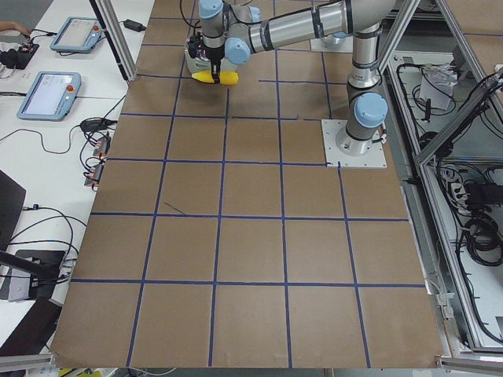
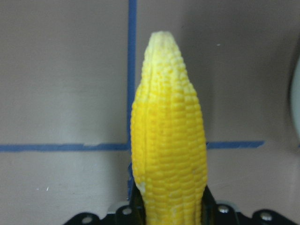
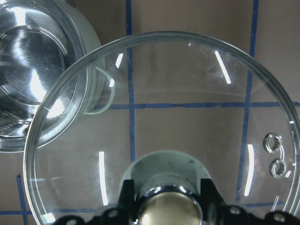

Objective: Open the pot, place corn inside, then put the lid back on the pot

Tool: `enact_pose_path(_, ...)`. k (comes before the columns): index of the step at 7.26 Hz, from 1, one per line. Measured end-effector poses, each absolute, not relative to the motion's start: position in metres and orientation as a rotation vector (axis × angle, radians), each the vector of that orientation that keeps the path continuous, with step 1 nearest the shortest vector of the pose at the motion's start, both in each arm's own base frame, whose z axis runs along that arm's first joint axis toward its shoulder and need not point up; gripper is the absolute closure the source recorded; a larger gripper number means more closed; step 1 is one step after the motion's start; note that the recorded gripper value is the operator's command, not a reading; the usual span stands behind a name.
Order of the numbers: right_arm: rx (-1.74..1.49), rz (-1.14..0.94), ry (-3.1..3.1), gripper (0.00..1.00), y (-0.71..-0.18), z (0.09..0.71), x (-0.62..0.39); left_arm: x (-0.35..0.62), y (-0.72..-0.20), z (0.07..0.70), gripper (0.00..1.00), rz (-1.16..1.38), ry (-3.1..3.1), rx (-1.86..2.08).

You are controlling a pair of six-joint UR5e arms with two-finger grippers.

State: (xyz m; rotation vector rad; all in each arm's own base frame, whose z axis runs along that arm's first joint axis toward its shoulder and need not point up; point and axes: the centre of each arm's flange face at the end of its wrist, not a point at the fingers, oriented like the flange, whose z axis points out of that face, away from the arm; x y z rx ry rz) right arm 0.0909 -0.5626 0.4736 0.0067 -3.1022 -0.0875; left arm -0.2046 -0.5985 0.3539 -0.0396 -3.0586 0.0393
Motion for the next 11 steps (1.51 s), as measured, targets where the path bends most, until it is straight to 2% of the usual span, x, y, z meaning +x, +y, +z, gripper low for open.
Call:
enact_pose_path(2, 0.013, -0.078, -3.102, 0.69, -0.565, 0.475, 0.088, -0.288, -0.638, 0.380, 0.95, 0.033, -3.061, -0.132)
enact_pose_path(4, -0.003, -0.084, -3.105, 0.69, -0.568, 0.474, 0.065, -0.363, -0.665, 0.366, 0.95, 0.000, -3.072, -0.110)
enact_pose_path(6, -0.016, -0.093, -3.107, 0.69, -0.569, 0.473, 0.046, -0.412, -0.673, 0.328, 0.95, -0.030, -3.122, -0.117)
enact_pose_path(8, -0.017, -0.095, -3.108, 0.69, -0.569, 0.473, 0.041, -0.427, -0.666, 0.321, 0.95, -0.058, -3.139, -0.135)
enact_pose_path(10, -0.017, -0.094, -3.107, 0.69, -0.568, 0.474, 0.041, -0.430, -0.664, 0.317, 0.81, -0.083, -3.141, -0.143)
enact_pose_path(11, -0.018, -0.094, -3.107, 0.69, -0.568, 0.474, 0.041, -0.431, -0.666, 0.311, 0.01, -0.094, -3.141, -0.151)
